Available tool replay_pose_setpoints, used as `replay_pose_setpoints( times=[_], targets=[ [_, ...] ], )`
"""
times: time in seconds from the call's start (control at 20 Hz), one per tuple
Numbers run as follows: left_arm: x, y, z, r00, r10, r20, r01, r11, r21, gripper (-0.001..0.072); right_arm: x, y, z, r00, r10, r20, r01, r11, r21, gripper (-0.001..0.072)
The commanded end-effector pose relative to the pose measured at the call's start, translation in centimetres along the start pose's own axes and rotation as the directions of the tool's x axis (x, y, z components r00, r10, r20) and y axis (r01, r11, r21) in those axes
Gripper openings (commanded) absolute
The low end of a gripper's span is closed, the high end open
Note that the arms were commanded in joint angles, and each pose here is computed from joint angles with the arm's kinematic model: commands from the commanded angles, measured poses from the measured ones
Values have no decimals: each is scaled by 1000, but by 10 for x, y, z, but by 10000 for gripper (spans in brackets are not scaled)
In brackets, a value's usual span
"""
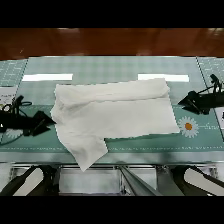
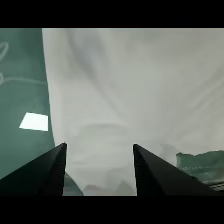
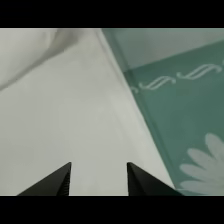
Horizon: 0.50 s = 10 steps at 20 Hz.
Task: Fold the shirts.
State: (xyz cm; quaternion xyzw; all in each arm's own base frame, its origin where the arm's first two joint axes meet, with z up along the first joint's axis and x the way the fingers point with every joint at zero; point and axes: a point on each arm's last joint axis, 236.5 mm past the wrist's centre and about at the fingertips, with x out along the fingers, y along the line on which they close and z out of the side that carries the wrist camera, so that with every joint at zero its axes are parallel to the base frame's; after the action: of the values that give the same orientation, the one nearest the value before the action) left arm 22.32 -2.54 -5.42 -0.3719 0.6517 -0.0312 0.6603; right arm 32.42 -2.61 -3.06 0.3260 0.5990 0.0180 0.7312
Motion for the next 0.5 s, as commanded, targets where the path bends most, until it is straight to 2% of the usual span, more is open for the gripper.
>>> replay_pose_setpoints(
  times=[0.0, 0.15, 0.25, 0.45],
  targets=[
    [24, 20, -48, 998, -64, -1, 63, 986, -154, 510, 6, 14, -34, 995, 91, 47, -90, 996, -11, 404],
    [28, 19, -54, 998, -50, -23, 45, 982, -184, 510, 5, 17, -47, 994, 104, 29, -103, 994, -26, 403],
    [31, 31, -64, 997, 28, -66, -41, 979, -201, 510, 5, 21, -49, 993, 120, 18, -120, 993, -24, 403],
    [40, 29, -77, 991, 61, -121, -83, 980, -180, 510, 4, 22, -50, 992, 125, 15, -124, 992, -26, 403]
  ],
)
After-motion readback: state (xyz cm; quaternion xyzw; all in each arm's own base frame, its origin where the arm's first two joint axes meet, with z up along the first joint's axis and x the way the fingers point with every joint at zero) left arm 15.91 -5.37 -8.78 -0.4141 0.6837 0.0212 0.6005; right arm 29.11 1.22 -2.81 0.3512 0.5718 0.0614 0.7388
